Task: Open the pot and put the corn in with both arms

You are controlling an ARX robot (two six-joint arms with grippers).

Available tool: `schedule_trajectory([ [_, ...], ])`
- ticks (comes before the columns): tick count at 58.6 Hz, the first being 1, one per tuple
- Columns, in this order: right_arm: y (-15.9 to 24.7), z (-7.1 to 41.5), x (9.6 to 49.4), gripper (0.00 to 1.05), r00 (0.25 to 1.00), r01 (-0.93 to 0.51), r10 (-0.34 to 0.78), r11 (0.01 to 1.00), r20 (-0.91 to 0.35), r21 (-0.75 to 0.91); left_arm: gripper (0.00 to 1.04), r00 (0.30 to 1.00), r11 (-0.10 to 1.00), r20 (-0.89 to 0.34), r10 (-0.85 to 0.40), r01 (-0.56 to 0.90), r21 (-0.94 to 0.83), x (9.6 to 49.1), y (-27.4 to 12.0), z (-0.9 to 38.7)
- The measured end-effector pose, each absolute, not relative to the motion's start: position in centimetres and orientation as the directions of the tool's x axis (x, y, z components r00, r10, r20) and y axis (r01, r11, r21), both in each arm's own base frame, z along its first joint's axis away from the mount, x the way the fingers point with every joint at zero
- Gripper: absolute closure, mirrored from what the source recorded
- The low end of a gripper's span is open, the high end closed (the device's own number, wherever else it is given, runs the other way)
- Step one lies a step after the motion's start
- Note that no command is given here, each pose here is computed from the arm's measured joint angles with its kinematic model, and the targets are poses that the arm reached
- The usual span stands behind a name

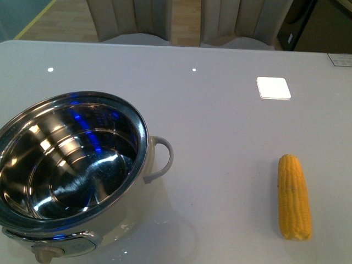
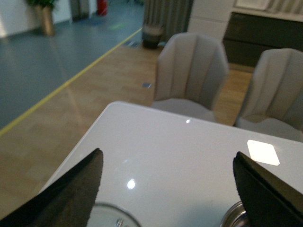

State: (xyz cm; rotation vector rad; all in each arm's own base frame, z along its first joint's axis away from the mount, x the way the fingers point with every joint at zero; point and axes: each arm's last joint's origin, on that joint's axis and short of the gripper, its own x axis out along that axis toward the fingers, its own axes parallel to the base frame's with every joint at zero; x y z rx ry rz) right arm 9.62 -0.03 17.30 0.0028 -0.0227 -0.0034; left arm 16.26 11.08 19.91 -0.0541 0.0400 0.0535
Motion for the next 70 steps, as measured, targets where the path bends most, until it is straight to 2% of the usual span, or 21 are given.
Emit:
schedule_trajectory([
  [3, 0.0, 17.3, 9.6, 0.09, 1.0, 0.002, -0.002, 1.0, 0.023, 0.002, 0.34, 1.0, 0.999, -0.023, 0.018, -0.019, -0.034, 15.9, 9.8, 19.6],
  [6, 0.0, 17.3, 9.6, 0.09, 1.0, 0.002, -0.002, 1.0, 0.023, 0.003, 0.41, 1.0, 1.0, -0.019, 0.013, -0.014, -0.028, 15.6, 9.0, 19.3],
  [9, 0.0, 17.3, 9.6, 0.09, 1.0, 0.003, -0.003, 1.0, 0.023, 0.003, 0.52, 1.0, 0.999, -0.02, 0.022, -0.022, -0.025, 15.1, 7.7, 18.9],
  [16, 0.0, 17.3, 9.6, 0.09, 1.0, 0.003, -0.003, 1.0, 0.023, 0.003, 0.71, 1.0, 1.0, -0.016, 0.017, -0.017, -0.02, 14.5, 6.0, 18.5],
  [18, 0.0, 17.3, 9.6, 0.09, 1.0, 0.003, -0.003, 1.0, 0.023, 0.003, 0.82, 1.0, 1.0, -0.015, 0.012, -0.012, -0.018, 14.2, 5.1, 18.3],
  [25, 0.0, 17.3, 9.6, 0.09, 1.0, 0.003, -0.003, 1.0, 0.023, 0.003, 1.02, 1.0, 1.0, -0.013, 0.017, -0.017, -0.017, 13.6, 3.9, 17.9],
  [52, 0.0, 17.3, 9.6, 0.09, 1.0, 0.003, -0.003, 1.0, 0.023, 0.003, 1.01, 1.0, 1.0, 0.012, 0.006, -0.006, -0.006, 12.0, 1.2, 17.1],
  [56, 0.0, 17.3, 9.6, 0.09, 1.0, 0.002, -0.002, 1.0, 0.023, 0.002, 1.01, 0.999, 0.999, 0.01, 0.035, -0.035, -0.008, 11.8, 0.8, 17.1],
  [61, 0.0, 17.3, 9.6, 0.09, 1.0, 0.002, -0.002, 1.0, 0.023, 0.002, 1.01, 1.0, 1.0, 0.013, -0.003, 0.004, -0.007, 11.6, 0.1, 17.1],
  [70, 0.0, 17.3, 9.6, 0.09, 1.0, 0.002, -0.002, 1.0, 0.023, 0.003, 1.01, 1.0, 1.0, 0.014, 0.004, -0.004, -0.007, 11.3, 0.0, 17.1],
])
